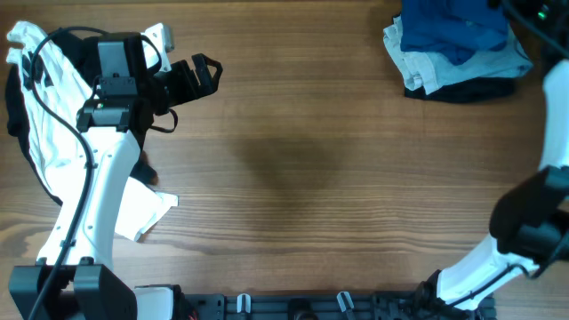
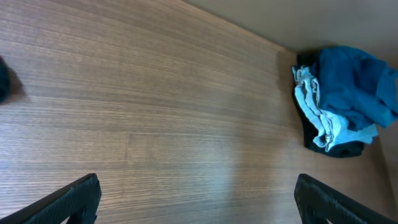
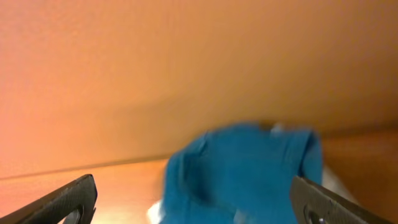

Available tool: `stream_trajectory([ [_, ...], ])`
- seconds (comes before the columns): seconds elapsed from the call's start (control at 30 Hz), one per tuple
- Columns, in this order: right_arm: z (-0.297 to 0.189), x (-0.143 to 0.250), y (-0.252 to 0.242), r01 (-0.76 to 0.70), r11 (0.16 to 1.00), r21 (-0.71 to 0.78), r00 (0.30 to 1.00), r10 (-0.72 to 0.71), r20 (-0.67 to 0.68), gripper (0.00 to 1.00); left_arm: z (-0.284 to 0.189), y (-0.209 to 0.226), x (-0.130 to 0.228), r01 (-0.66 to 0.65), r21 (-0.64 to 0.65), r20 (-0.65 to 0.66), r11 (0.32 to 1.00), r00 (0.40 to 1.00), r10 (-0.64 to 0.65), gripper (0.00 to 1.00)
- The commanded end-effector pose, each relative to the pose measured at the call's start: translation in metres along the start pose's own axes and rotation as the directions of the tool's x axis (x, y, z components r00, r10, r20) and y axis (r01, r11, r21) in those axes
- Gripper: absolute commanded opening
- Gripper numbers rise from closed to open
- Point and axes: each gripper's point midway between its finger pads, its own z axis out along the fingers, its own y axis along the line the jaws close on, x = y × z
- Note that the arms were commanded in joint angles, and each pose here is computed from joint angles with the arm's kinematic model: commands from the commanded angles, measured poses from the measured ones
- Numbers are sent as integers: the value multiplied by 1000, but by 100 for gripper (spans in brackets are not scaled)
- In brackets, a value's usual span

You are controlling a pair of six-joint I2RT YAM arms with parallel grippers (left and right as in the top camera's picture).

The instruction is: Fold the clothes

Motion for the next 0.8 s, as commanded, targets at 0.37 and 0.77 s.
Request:
stream_trajectory([
  [0.37, 142, 290, -87, 99, 974, 205, 908, -5, -418, 100, 2, 12, -1, 1, -56, 11, 998, 1000, 0, 100],
  [0.77, 98, 176, -71, 122, 964, 235, 944, -39, -328, 100, 2, 12, -1, 1, -56, 11, 998, 1000, 0, 100],
])
